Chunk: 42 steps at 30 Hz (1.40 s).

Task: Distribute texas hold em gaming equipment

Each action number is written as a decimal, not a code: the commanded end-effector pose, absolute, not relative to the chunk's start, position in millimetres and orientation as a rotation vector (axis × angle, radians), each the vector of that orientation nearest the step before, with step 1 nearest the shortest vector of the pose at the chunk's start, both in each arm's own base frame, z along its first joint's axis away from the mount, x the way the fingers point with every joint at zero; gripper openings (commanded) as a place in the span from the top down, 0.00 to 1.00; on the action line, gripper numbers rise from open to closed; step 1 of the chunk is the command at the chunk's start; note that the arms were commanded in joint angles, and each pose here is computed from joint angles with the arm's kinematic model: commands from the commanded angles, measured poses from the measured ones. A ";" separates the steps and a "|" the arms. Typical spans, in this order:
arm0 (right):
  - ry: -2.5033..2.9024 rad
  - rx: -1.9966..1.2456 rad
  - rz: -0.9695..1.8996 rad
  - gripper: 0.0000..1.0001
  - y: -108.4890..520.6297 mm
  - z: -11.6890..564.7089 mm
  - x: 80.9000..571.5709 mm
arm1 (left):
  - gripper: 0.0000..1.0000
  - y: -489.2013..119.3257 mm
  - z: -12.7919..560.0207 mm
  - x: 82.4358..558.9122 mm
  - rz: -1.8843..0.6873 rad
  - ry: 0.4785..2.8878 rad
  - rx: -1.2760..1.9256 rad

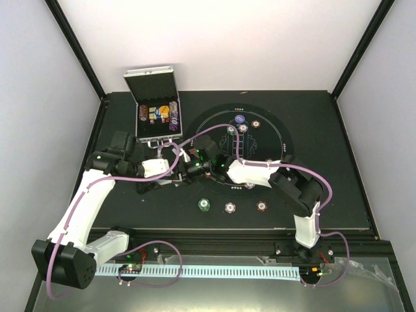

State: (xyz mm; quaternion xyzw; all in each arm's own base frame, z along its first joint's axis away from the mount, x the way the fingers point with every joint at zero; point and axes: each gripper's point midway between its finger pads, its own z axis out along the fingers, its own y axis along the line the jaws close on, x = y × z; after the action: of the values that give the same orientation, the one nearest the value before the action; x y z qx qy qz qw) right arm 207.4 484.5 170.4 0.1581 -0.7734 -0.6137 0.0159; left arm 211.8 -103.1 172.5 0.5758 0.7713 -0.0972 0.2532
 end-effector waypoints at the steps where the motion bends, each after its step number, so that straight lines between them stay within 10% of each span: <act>1: -2.433 0.489 -1.881 0.37 482.7 165.2 212.1 | 0.98 -106.4 181.2 212.7 -0.272 2.064 1.562; 17: -2.585 0.432 -1.796 0.51 440.7 152.5 229.9 | 0.98 -106.5 182.6 215.7 -0.265 2.063 1.561; 35: -2.550 0.426 -1.923 0.98 431.6 188.9 222.3 | 0.98 -104.5 174.2 217.1 -0.271 2.106 1.568; 42: -2.448 0.398 -2.061 0.99 431.5 211.7 218.6 | 0.99 -104.2 174.1 217.8 -0.266 2.104 1.565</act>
State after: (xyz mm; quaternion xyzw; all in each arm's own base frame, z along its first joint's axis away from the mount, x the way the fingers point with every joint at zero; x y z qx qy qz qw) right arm 220.2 431.9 184.0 0.1223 -0.7874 -0.6035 -0.0283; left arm 214.3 -101.1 165.0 0.5745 0.7775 -0.0970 0.2366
